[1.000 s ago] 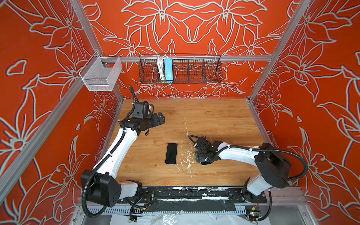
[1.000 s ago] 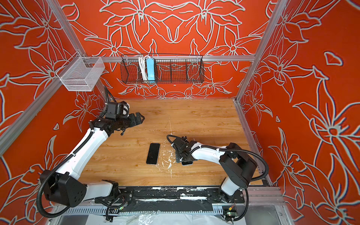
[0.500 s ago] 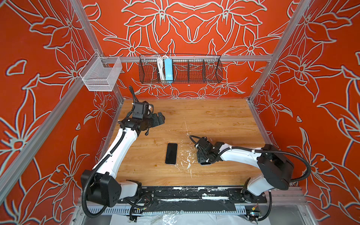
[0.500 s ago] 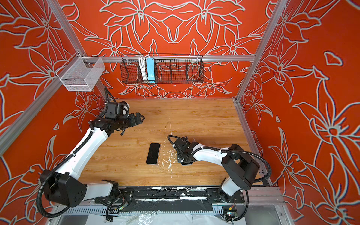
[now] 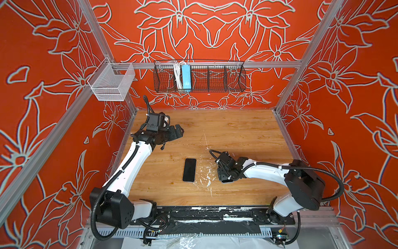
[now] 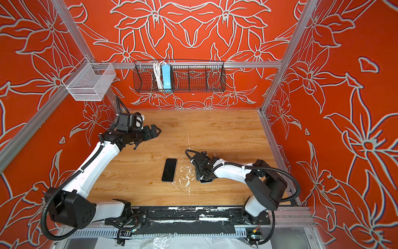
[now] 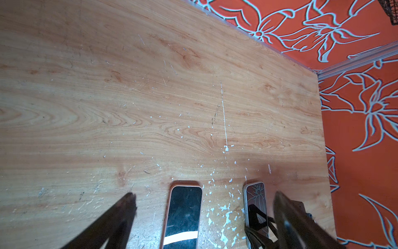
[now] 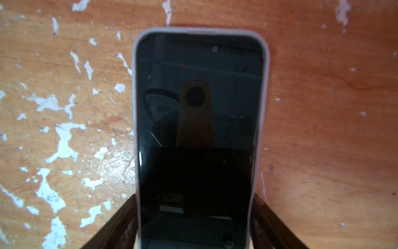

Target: Take the phone out of the phone case

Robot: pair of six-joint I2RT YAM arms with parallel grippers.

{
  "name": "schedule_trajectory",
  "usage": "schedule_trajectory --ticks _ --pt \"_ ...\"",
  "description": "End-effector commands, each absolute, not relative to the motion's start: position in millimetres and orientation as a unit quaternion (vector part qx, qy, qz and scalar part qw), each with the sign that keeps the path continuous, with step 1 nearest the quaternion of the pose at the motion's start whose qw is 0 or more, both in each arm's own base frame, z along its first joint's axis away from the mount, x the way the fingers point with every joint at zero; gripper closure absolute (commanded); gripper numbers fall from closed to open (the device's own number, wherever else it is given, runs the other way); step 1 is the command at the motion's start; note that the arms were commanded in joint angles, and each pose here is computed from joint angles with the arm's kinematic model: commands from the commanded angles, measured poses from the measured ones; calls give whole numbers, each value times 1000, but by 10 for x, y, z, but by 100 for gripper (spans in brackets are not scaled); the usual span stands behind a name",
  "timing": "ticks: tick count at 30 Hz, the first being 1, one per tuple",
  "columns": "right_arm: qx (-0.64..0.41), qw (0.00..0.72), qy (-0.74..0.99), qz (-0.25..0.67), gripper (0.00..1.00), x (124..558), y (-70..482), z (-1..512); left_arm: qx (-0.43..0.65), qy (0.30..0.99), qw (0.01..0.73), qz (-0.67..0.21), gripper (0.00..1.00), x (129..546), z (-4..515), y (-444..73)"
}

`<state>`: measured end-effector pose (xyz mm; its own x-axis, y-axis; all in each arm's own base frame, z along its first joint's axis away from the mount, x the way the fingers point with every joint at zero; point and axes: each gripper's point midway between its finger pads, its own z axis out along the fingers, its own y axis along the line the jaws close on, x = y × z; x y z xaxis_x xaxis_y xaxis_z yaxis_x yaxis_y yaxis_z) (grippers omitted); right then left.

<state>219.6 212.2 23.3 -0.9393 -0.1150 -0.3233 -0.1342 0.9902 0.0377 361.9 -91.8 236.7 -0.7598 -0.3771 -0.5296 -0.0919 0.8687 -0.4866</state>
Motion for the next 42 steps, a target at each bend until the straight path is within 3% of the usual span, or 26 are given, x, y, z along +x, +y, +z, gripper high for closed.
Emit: schedule_trajectory --ticks 1,18,34,42 --pt "-77 162 983 38 56 2199 2157 310 -145 911 299 -243 3 3590 2258 -974" --pt "-91 171 978 69 61 2298 2149 486 -158 897 183 -371 3 3259 1766 -1636" --pt "-117 192 966 127 63 2332 2346 862 -112 877 127 -450 0 3201 1419 -2334" --pt "-135 193 957 168 63 2347 2531 1154 -72 876 118 -461 7 3182 1363 -2666"
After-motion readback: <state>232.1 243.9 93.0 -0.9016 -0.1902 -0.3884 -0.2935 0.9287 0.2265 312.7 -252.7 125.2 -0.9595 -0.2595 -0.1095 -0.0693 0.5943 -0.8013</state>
